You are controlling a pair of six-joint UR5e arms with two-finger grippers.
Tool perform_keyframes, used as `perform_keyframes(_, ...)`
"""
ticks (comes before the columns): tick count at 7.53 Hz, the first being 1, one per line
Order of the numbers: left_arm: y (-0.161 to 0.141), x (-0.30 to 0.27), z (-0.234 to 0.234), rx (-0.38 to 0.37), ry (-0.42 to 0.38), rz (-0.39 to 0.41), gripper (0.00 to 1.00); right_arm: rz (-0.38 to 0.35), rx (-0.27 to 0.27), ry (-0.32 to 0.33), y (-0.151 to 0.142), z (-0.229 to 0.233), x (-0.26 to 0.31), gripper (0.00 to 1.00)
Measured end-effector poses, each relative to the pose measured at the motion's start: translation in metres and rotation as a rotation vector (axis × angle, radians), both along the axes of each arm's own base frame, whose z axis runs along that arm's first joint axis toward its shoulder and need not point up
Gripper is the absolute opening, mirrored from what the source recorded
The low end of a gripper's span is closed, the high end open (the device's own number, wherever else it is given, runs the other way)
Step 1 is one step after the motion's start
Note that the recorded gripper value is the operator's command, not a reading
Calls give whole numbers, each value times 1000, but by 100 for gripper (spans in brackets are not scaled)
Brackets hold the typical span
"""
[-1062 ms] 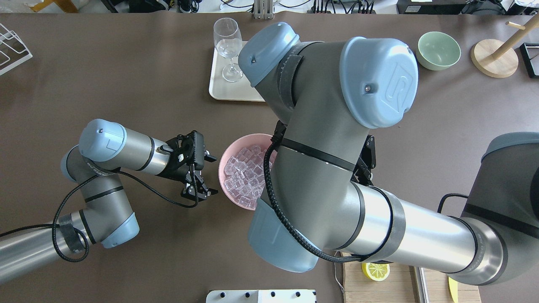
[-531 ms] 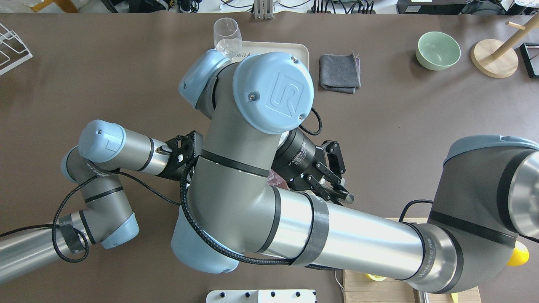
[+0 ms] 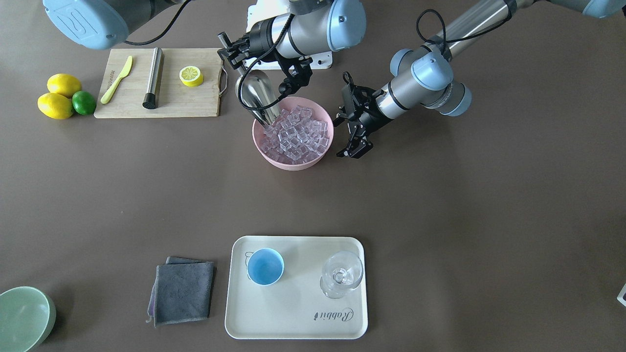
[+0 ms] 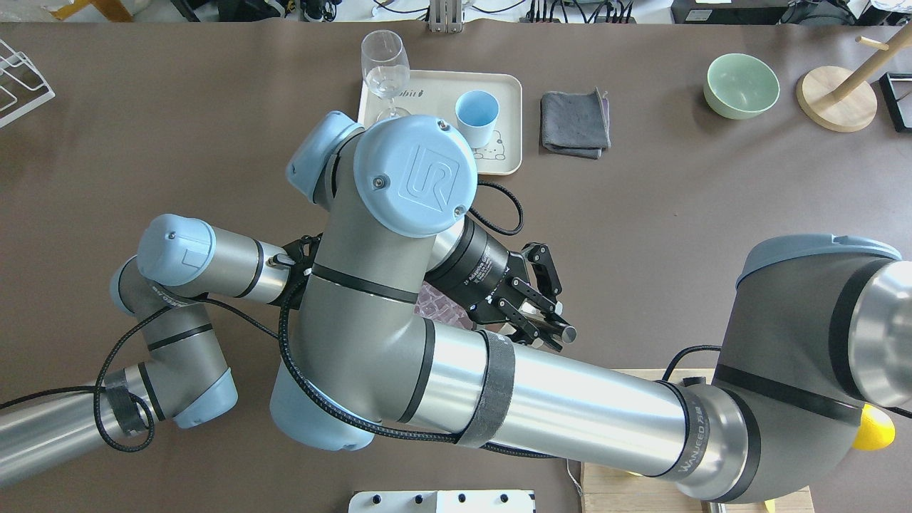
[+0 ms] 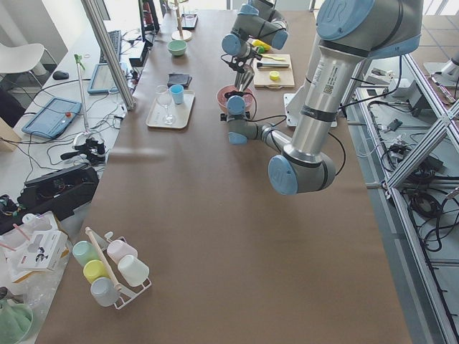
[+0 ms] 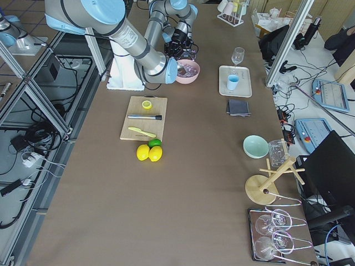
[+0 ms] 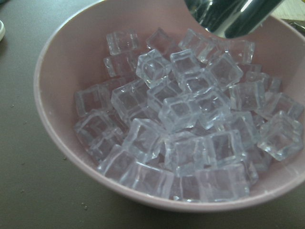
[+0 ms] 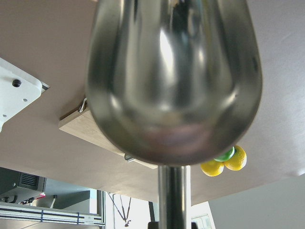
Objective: Put ice in cup with scoop
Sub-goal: 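Lower the scoop into the ice cubes with the right gripper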
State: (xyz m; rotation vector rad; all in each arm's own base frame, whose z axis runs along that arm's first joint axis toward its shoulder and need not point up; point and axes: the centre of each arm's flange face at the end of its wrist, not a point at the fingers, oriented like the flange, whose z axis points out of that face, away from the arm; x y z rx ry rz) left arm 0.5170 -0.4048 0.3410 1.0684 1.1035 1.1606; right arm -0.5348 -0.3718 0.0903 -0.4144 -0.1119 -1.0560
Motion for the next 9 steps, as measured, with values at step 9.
perform_keyframes(9, 14, 9, -1, 22, 34, -32, 98, 18, 59, -90, 16, 56, -27, 0)
